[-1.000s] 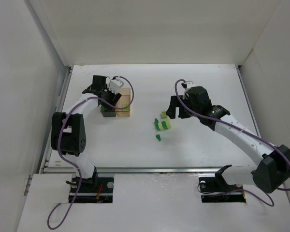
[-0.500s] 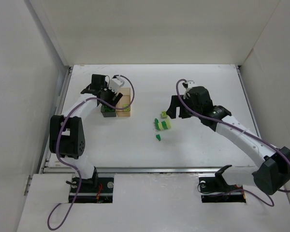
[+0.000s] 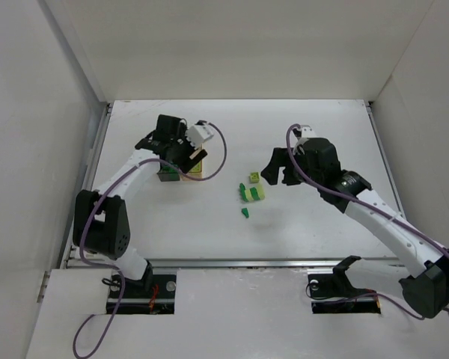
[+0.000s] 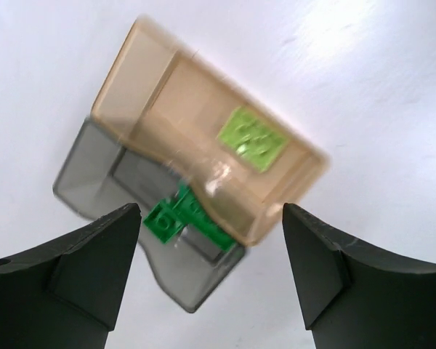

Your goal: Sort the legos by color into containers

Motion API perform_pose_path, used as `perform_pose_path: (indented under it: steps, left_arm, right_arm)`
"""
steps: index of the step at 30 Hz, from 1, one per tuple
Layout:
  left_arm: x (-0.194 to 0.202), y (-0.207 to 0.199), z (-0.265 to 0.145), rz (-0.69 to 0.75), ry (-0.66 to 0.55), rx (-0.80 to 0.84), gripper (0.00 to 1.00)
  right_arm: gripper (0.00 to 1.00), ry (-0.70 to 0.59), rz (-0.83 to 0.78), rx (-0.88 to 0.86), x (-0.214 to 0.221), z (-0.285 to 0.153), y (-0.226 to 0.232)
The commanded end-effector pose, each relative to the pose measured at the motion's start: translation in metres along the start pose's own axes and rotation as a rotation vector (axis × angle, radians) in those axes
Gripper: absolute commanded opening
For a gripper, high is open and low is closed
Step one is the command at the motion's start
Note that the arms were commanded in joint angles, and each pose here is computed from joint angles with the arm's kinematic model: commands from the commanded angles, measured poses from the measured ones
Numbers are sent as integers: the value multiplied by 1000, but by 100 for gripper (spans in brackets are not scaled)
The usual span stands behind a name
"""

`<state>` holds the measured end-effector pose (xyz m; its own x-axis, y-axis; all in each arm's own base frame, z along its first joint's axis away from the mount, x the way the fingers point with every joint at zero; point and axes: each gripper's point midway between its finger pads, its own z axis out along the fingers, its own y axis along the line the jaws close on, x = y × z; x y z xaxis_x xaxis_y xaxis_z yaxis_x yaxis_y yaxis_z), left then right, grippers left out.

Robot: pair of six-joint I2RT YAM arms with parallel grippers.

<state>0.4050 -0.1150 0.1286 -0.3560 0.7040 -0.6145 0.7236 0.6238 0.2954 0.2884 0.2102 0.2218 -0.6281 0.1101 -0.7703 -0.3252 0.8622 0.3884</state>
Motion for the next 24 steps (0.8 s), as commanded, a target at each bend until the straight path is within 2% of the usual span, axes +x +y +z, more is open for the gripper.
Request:
perform_pose_path:
  steps: [1, 3, 4, 5, 6, 7, 11, 12, 13, 16, 17, 20, 24]
  left_arm:
    - [-61, -62, -39, 207, -180, 149, 76]
    - [-57, -101, -51, 366, -215, 236, 76]
    - [-62, -134, -57, 454, -259, 317, 75]
    - [-60, -150, -62, 582, -292, 355, 73]
    - [-48, -170, -64, 658, -308, 414, 73]
    - [-57, -195, -77, 749, -402, 475, 73]
    - [-56, -250, -85, 1023, -543, 659, 77]
    - [-52, -259, -82, 1057, -527, 704, 77]
    - [-66, -261, -83, 1091, -542, 712, 77]
    - [-53, -285, -60, 1188, -469, 874, 74]
    - [-60, -289, -49, 1206, -461, 901, 73]
    - [-63, -301, -37, 1298, -416, 933, 67]
    - [-48, -307, -17, 1384, -323, 965, 62]
  right_arm:
    - [87, -37, 49, -2, -3, -13, 3]
    - [87, -42, 63, 6, 2, -17, 0]
    - [87, -45, 75, 4, 3, -19, 0]
    - [87, -48, 75, 2, 5, -21, -1]
    - [87, -40, 87, 6, 11, -22, -3]
    - [87, -53, 98, -1, 10, -26, -2]
    - [87, -57, 107, -3, 15, -37, -4]
    - [87, -57, 107, -3, 16, -41, -4]
    - [87, -61, 118, 10, 18, -43, -7]
    - [91, -117, 119, 18, 10, -63, -9]
    - [91, -138, 118, 6, 8, -71, -8]
    - [93, -163, 120, 17, 6, -78, -11]
    - [93, -153, 121, 45, 11, -81, -17]
